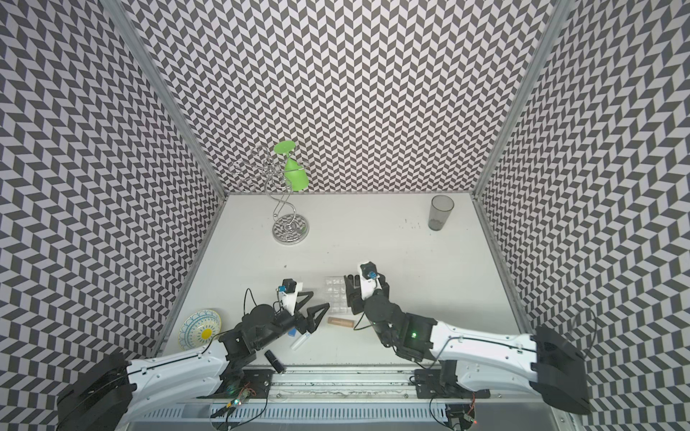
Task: Arrange the lipsticks in the organizer
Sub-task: Place the lipstick in the storage box, then pick up the lipstick at the center of the board.
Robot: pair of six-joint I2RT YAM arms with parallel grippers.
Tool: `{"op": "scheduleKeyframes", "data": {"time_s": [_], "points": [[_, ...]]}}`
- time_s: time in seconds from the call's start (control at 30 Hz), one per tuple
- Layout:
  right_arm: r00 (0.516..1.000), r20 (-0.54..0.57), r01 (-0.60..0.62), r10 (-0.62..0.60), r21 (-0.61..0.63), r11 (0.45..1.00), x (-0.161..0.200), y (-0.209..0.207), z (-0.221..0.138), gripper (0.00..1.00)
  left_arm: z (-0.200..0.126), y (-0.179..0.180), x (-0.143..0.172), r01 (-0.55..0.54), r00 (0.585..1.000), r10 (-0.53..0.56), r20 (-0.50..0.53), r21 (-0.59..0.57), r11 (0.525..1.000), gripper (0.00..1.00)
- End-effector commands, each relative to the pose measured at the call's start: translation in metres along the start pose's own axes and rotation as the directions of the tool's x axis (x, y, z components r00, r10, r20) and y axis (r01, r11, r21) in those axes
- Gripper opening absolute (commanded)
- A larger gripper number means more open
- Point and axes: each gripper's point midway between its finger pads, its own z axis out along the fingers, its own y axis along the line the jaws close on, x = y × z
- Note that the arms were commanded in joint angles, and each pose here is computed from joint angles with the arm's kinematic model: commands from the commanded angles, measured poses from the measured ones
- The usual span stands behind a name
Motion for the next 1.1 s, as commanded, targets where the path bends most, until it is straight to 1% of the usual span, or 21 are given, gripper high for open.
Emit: {"op": "scheduleKeyframes", "data": {"time_s": [0.0,0.07,0.1,0.2,0.27,0.33,0.37,0.43,0.47,0.6,0.67,0.7,0.8,0.87,0.9,1.07], "points": [[0.991,-0.123,-0.057,0.056,0.001,0.998,0.039,-0.023,-0.021,1.0,-0.005,0.021,0.012,0.027,0.994,-0.046,-0.099,-0.184,0.983,0.88],[0.992,-0.077,-0.106,0.1,-0.07,0.992,0.037,-0.024,-0.032,1.0,-0.016,0.033,0.02,0.029,0.989,-0.07,-0.127,-0.298,0.954,0.89],[0.99,-0.035,-0.138,0.134,-0.113,0.984,0.033,-0.024,-0.037,1.0,-0.021,0.039,0.023,0.036,0.988,-0.086,-0.132,-0.34,0.94,0.89],[0.979,0.009,-0.195,0.203,-0.234,0.952,0.03,-0.017,-0.05,1.0,-0.034,0.054,0.036,0.06,0.976,-0.143,-0.164,-0.431,0.901,0.89],[0.973,-0.001,-0.224,0.231,-0.253,0.941,0.029,-0.015,-0.053,1.0,-0.039,0.06,0.043,0.07,0.967,-0.177,-0.185,-0.472,0.879,0.87],[0.972,-0.024,-0.233,0.235,-0.258,0.938,0.033,-0.013,-0.052,0.99,-0.04,0.066,0.048,0.071,0.954,-0.208,-0.217,-0.512,0.856,0.85],[0.972,-0.038,-0.234,0.232,-0.254,0.938,0.036,-0.012,-0.05,1.0,-0.041,0.072,0.051,0.053,0.944,-0.22,-0.247,-0.545,0.837,0.85],[0.974,-0.07,-0.227,0.216,-0.261,0.938,0.044,-0.005,-0.046,1.0,-0.044,0.081,0.054,0.022,0.931,-0.239,-0.275,-0.611,0.791,0.84],[0.975,-0.089,-0.22,0.203,-0.266,0.938,0.048,-0.001,-0.044,1.0,-0.044,0.082,0.056,0.012,0.925,-0.245,-0.289,-0.624,0.781,0.83],[0.974,-0.155,-0.202,0.164,-0.274,0.94,0.061,0.009,-0.038,1.0,-0.043,0.082,0.065,-0.009,0.901,-0.266,-0.343,-0.629,0.778,0.75],[0.973,-0.171,-0.198,0.155,-0.271,0.942,0.063,0.011,-0.036,1.0,-0.046,0.084,0.069,-0.016,0.89,-0.281,-0.359,-0.641,0.767,0.71],[0.973,-0.172,-0.196,0.153,-0.271,0.942,0.064,0.011,-0.036,1.0,-0.045,0.083,0.069,-0.012,0.888,-0.284,-0.361,-0.635,0.772,0.69],[0.974,-0.158,-0.2,0.161,-0.275,0.94,0.061,0.01,-0.038,1.0,-0.047,0.083,0.071,-0.003,0.883,-0.295,-0.364,-0.635,0.772,0.63],[0.975,-0.137,-0.206,0.173,-0.282,0.937,0.056,0.008,-0.04,1.0,-0.047,0.084,0.076,0.005,0.873,-0.31,-0.377,-0.629,0.777,0.62],[0.976,-0.132,-0.207,0.176,-0.283,0.936,0.056,0.007,-0.042,1.0,-0.046,0.084,0.079,0.005,0.868,-0.315,-0.385,-0.626,0.78,0.61],[0.973,-0.086,-0.231,0.214,-0.312,0.922,0.048,0.003,-0.049,1.0,-0.045,0.089,0.088,-0.028,0.848,-0.323,-0.419,-0.645,0.764,0.48]]}}
